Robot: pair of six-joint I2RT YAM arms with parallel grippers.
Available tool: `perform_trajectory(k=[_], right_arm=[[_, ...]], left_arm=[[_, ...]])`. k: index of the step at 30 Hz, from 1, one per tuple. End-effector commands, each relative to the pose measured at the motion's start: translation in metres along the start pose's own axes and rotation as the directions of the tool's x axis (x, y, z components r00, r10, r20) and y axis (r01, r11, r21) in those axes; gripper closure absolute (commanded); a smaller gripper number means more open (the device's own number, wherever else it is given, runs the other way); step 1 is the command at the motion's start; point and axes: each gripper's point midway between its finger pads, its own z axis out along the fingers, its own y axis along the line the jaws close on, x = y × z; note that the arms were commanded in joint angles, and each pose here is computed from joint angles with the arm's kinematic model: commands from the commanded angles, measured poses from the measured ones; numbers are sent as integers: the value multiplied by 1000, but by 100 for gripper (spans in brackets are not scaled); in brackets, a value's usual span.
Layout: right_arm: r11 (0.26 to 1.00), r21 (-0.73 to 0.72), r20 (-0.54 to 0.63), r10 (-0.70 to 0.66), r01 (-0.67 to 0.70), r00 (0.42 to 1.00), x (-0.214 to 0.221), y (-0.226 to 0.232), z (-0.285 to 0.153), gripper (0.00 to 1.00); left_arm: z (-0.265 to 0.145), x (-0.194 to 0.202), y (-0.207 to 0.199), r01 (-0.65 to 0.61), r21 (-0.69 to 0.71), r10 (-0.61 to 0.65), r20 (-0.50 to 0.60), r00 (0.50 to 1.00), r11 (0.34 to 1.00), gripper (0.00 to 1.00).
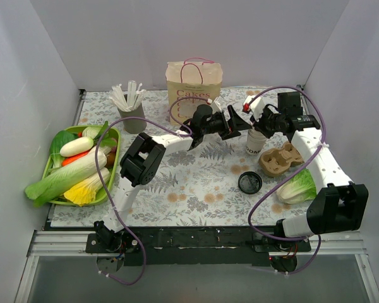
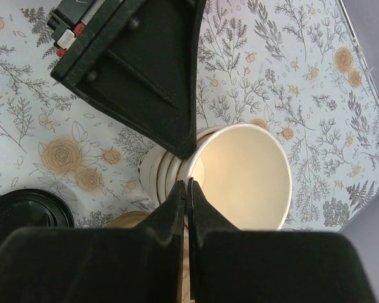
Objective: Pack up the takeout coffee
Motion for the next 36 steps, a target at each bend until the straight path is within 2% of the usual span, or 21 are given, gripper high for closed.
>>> perform_trajectory(k=[1,16,19,28,32,34,36], right_arm=[[999,24,68,-35,33,997,-27,-7,-8,99],[976,211,131,-88,59,987,-40,-40,-9,99],[976,212,131,-84,55,988,-40,-41,-6,99],[967,243,115,-107,77,988,-53,-51,-27,99],[962,257,133,-124,87,983,-72,-53,-50,99],[958,271,145,-141,97,979,-84,-53,-64,99],[951,290,158,-160,109,974,-93,-52,-76,99]], left_arm=[[-1,-11,-10,-32,3,32,30,999,999,3],[3,-10,4,-68,-26,69,30,997,997,3],[2,-10,6,-70,-29,70,31,997,997,3],[-3,-17,-37,-148,108,147,16,989,983,2],[-23,-27,-32,-99,49,98,17,995,994,2],[-42,-36,-42,-154,58,153,20,988,986,2],[-58,-30,-27,-181,7,181,-7,983,984,2]])
